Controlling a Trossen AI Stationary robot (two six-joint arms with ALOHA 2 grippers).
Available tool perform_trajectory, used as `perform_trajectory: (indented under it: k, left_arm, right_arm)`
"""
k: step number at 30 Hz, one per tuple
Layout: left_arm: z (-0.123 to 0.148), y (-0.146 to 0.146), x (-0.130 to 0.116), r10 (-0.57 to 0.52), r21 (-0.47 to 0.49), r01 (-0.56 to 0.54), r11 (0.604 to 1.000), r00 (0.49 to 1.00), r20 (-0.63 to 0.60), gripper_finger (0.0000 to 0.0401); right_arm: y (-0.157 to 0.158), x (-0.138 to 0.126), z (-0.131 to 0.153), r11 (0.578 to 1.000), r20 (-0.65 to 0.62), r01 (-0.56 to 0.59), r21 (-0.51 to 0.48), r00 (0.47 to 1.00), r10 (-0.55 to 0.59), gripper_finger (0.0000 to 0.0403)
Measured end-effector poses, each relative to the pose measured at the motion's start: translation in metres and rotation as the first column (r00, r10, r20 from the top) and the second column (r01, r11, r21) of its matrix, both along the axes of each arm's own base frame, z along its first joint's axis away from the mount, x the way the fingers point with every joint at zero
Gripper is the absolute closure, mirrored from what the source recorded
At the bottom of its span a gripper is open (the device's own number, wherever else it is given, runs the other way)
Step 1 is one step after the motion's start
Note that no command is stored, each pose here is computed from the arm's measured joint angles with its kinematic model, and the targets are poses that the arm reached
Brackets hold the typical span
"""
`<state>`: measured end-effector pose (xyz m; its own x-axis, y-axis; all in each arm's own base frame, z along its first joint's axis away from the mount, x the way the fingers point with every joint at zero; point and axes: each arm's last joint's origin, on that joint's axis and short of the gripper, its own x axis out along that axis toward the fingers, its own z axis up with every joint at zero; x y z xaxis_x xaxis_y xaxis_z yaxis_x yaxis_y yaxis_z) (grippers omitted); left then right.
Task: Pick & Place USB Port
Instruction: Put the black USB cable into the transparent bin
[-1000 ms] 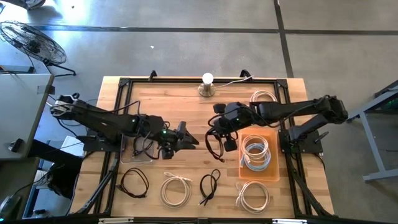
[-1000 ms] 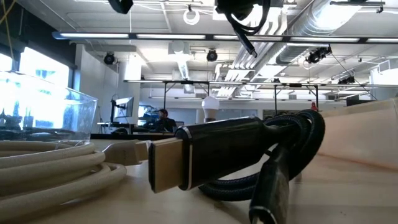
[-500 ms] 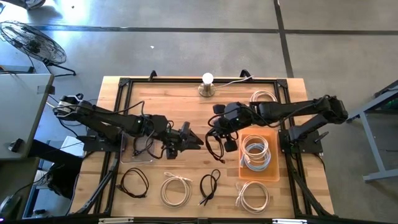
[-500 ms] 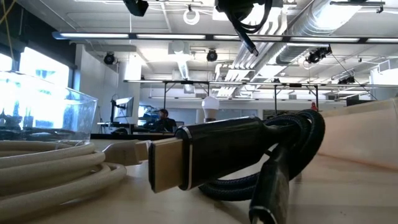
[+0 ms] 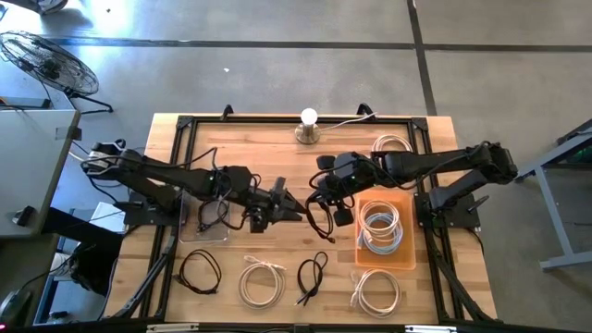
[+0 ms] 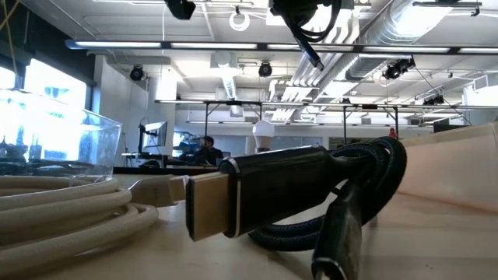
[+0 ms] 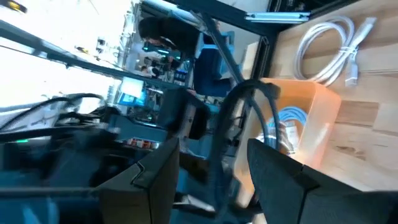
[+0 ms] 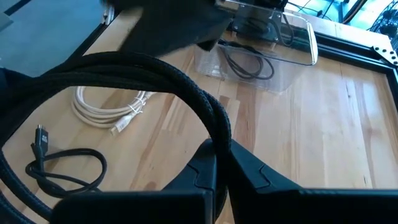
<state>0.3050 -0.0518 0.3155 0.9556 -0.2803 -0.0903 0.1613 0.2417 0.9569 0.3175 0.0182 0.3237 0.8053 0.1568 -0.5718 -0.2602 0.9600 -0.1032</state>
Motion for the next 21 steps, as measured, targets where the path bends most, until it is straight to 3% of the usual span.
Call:
perform_trajectory:
  k: [15,21]
  left_arm:
    - [-0.009,-0.001,0.012,0.029,0.009,-0.029,1.0,0.999,0.026,0.0219]
    - [-0.007,-0.001,0.012,0.029,0.007,-0.029,1.0,0.999,0.041,0.0251]
  right_arm:
    - [0.0,0.0,-0.001,1.0,-0.008,0.0,0.0,1.0,0.0,0.0395]
    - [0.0,0.0,-0.001,1.0,-0.008,0.0,0.0,1.0,0.0,0.0395]
